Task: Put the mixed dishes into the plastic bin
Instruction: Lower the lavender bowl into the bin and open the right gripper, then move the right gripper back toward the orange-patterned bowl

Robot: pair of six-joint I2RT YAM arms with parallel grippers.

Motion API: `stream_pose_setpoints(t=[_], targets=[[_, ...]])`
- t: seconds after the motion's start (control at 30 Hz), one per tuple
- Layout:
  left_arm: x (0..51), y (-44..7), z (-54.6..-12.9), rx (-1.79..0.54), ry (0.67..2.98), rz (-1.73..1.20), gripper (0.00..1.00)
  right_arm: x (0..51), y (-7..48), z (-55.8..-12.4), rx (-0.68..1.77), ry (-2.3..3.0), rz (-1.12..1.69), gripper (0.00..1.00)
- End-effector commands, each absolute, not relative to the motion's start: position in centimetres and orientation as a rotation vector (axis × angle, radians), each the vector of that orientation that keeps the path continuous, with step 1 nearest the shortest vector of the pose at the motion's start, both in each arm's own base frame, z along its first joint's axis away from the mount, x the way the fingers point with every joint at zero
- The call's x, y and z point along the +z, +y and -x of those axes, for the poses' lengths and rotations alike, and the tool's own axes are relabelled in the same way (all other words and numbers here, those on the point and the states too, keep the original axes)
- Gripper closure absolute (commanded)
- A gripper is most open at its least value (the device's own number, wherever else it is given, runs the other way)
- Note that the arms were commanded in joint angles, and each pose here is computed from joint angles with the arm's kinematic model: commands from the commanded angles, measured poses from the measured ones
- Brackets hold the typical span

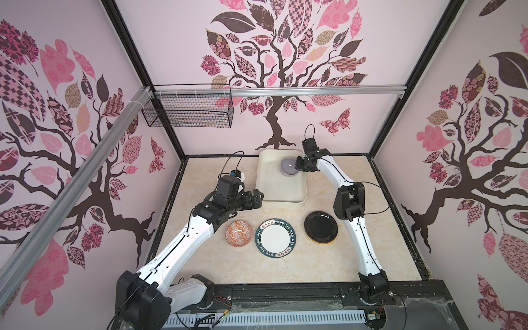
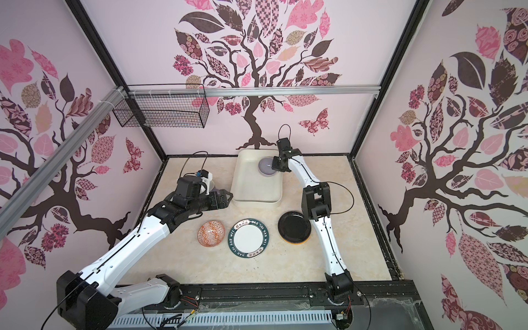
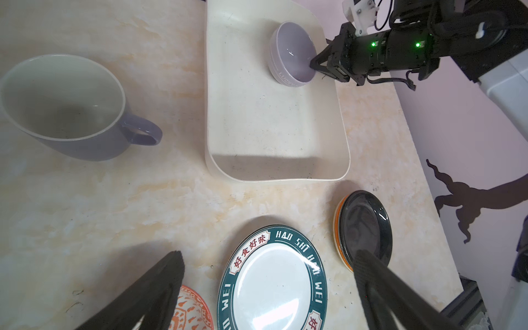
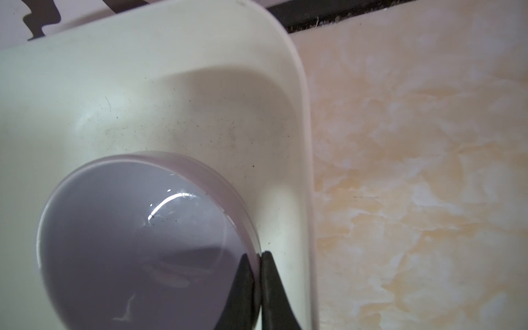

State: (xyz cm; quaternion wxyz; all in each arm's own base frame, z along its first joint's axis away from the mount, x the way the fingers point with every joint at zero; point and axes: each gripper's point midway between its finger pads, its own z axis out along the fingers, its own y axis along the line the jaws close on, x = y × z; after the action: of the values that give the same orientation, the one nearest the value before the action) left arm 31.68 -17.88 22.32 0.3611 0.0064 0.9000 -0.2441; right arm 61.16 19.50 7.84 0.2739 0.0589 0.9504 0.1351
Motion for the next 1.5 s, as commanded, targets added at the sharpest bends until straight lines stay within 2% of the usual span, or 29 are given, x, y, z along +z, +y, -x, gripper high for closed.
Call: stream_pose_setpoints(t=[0.0,0.2,0.27,0.37,0.5,0.77,0.9,1.07,1.23,1.47], targets=[[21.7,-18.3,-31.7,-0.652,2.325,-0.035,0.04,7.5,19.8,-62.1,0.371,2.527,-0.159,0.97],[21.2,-18.4,-31.8,-0.643,2.352,-0.044,0.04,7.6,19.8,-61.8,0.364,2.533,-0.138,0.92],[21.2,-18.4,-31.8,-0.643,2.352,-0.045,0.04,8.2,19.9,-61.9,0.372,2.517,-0.117,0.85],[21.3,-18.3,-31.8,-0.630,2.347,-0.044,0.03,9.9,20.3,-61.9,0.398,2.479,-0.086,0.69],[21.3,-18.2,-31.9,-0.622,2.346,-0.044,0.04,13.2,20.8,-61.7,0.439,2.406,-0.048,0.55],[20.8,-17.3,-31.2,-0.580,2.369,-0.037,0.04,20.3,22.1,-59.5,0.512,2.298,0.046,0.43],[20.4,-15.8,-29.9,-0.534,2.368,0.005,0.04,22.6,23.1,-57.9,0.506,2.287,0.086,0.42],[19.8,-14.0,-27.3,-0.543,2.356,0.101,0.04,23.0,27.1,-52.1,0.479,2.335,0.208,0.42],[21.1,-11.8,-24.2,-0.546,2.308,0.165,0.03,20.4,31.8,-43.5,0.586,2.404,0.310,0.42],[23.4,-9.0,-21.0,-0.498,2.257,0.210,0.03,17.1,37.6,-32.1,0.584,2.476,0.560,0.42]])
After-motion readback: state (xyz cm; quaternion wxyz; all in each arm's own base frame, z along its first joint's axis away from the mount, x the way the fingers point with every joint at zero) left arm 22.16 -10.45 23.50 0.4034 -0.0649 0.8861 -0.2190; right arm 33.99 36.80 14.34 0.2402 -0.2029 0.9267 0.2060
